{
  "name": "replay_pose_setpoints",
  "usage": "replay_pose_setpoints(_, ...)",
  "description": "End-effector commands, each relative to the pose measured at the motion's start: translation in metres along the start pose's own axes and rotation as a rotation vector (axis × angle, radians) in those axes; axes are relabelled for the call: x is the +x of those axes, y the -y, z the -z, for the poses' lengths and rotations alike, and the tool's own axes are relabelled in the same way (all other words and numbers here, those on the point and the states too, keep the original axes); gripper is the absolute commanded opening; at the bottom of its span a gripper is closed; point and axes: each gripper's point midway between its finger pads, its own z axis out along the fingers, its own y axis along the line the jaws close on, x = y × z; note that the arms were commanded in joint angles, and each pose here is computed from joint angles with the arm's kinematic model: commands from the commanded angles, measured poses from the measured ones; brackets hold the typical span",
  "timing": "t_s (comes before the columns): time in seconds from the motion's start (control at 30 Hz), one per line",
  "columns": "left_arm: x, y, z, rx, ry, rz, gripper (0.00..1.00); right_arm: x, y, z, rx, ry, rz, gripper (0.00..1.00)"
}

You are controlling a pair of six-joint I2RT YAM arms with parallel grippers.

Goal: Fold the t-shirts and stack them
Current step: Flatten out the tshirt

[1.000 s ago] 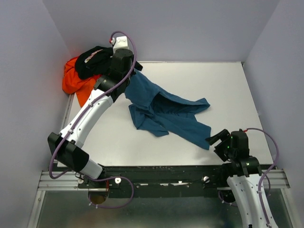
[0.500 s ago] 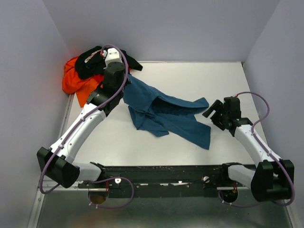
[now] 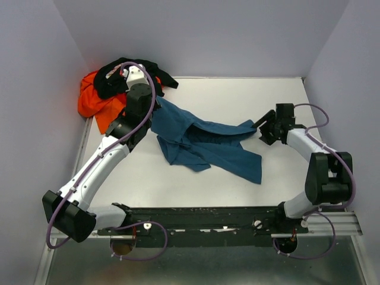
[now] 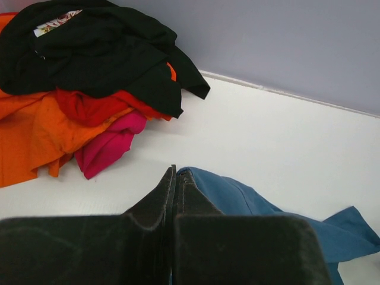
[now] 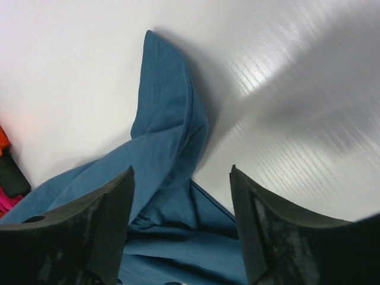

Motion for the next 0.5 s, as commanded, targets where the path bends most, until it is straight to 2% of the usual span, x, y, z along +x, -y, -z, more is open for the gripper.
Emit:
replay_pose_setpoints(0.0, -0.014, -0.002, 0.001, -0.010, 0.052, 0.030, 0.00, -0.010, -0.030, -0.016, -0.075, -0.036, -0.057, 0.68)
replay_pose_setpoints(0.13, -0.017, -0.002, 0.000, -0.012, 0.057, 0.030, 0.00, -0.009, -0.023, -0.029, -0.032, -0.042, -0.086, 0.56)
replay_pose_setpoints(0.27, -0.019, 0.000, -0.003, -0.009, 0.063, 0.034, 0.00, -0.008, -0.019, -0.038, -0.007, -0.049, -0.097, 0.24)
replay_pose_setpoints(0.3, -0.018, 0.000, -0.004, -0.013, 0.058, 0.029, 0.00, -0.010, -0.019, -0.040, -0.006, -0.049, -0.096, 0.19)
replay_pose_setpoints(0.33, -0.019, 0.001, -0.006, -0.016, 0.058, 0.028, 0.00, -0.012, -0.021, -0.041, -0.004, -0.050, -0.096, 0.19)
replay_pose_setpoints(0.4, -0.020, 0.001, -0.010, -0.024, 0.054, 0.024, 0.00, -0.016, -0.025, -0.040, -0.005, -0.046, -0.093, 0.03)
replay_pose_setpoints(0.47, -0.023, 0.002, -0.013, -0.028, 0.057, 0.025, 0.00, -0.027, -0.036, -0.036, -0.034, -0.026, -0.083, 0.01)
